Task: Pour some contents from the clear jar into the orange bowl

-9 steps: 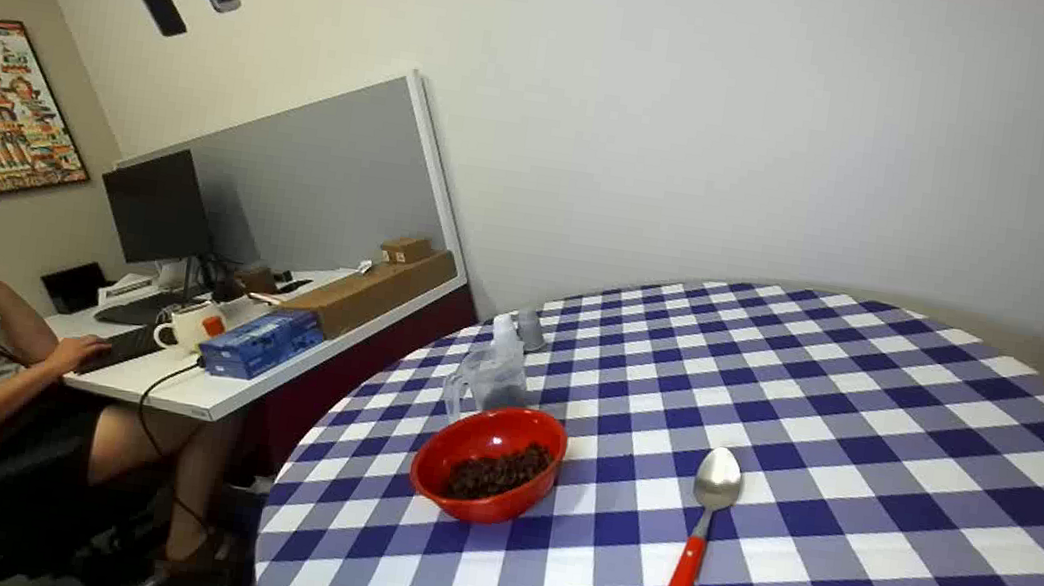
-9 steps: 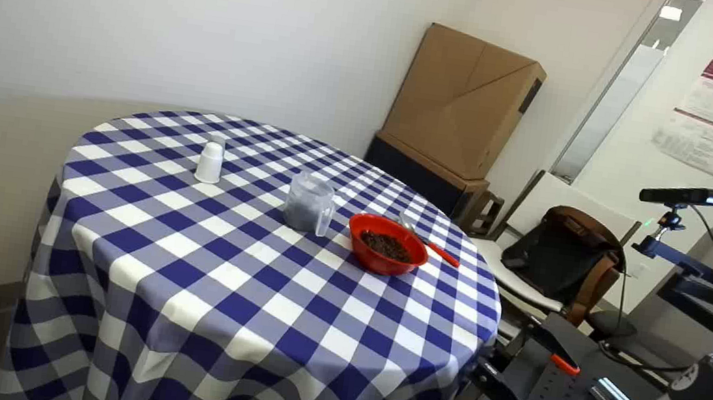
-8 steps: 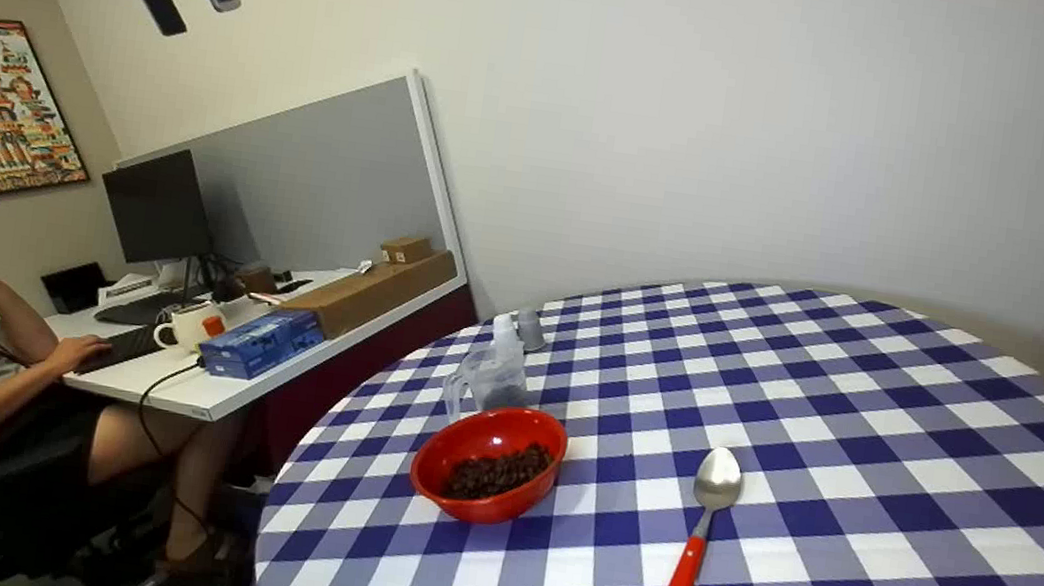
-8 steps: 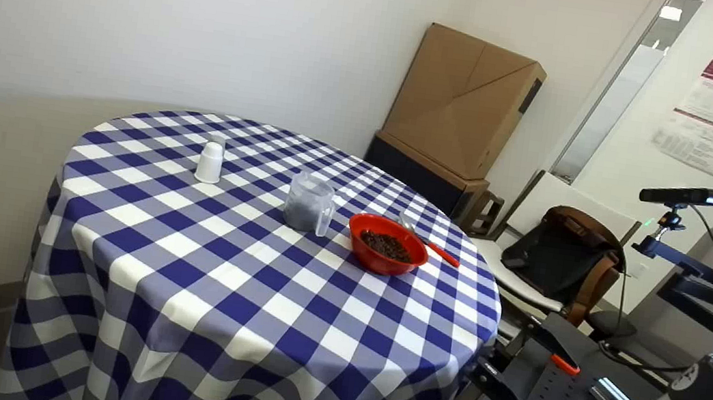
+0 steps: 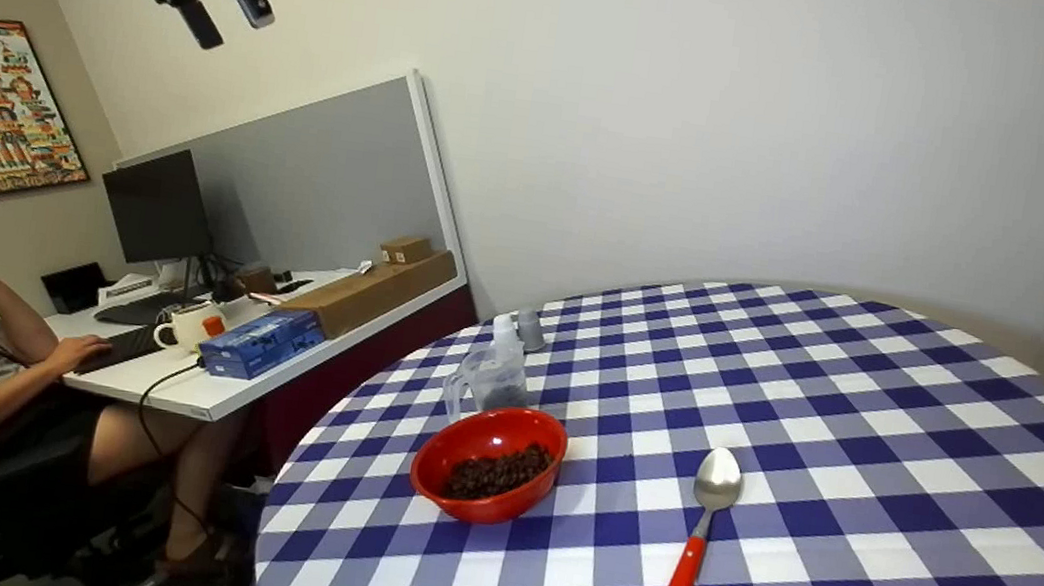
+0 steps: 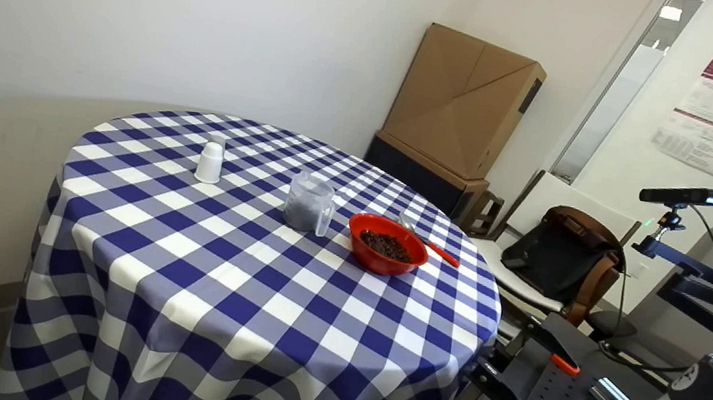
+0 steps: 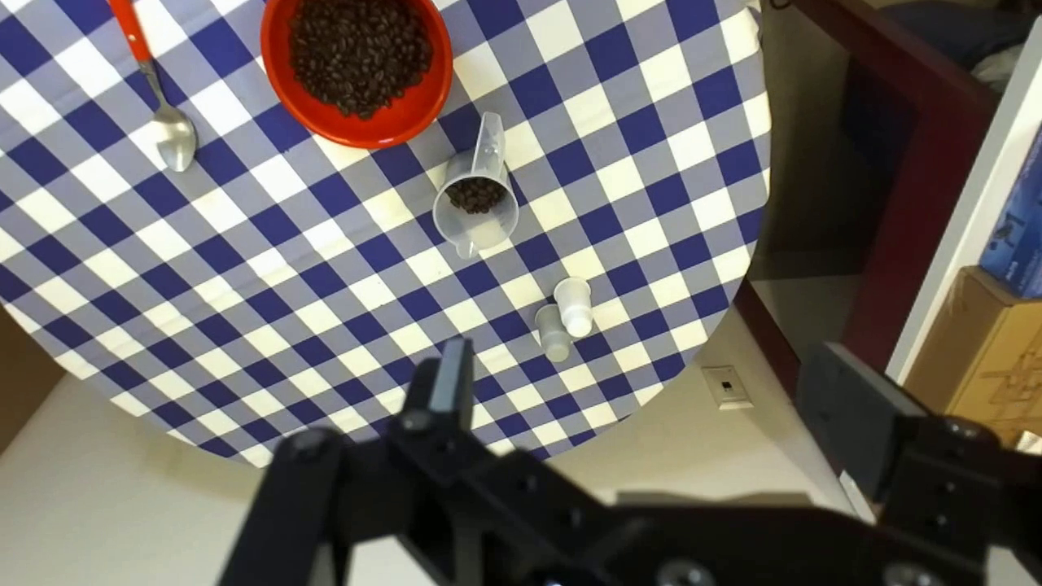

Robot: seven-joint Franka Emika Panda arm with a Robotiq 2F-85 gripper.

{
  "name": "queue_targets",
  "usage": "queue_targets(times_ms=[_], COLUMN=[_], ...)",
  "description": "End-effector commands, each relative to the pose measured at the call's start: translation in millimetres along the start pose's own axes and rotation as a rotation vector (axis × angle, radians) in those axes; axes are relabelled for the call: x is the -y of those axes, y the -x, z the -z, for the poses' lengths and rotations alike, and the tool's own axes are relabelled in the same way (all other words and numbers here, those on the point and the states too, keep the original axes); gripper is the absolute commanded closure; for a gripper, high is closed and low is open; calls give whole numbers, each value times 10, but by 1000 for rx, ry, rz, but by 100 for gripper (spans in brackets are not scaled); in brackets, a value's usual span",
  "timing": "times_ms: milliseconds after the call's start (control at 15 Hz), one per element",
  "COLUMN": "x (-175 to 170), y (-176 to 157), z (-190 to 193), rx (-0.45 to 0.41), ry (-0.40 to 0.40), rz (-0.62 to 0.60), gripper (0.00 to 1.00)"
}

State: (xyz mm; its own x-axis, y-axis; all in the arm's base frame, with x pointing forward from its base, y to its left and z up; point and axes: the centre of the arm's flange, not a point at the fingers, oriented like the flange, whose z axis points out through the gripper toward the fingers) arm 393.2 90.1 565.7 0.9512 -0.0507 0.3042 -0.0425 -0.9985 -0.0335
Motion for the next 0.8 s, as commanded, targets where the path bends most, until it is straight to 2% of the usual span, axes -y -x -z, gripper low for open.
queue_targets(times_ms=[0,333,733], x=[93,109,-122], y=[-171,-232,-217], z=[-584,-1384,-2232], rx=[-7,64,195], ry=[25,80,124], rz=[-27,-53,-235], gripper=[0,0,0])
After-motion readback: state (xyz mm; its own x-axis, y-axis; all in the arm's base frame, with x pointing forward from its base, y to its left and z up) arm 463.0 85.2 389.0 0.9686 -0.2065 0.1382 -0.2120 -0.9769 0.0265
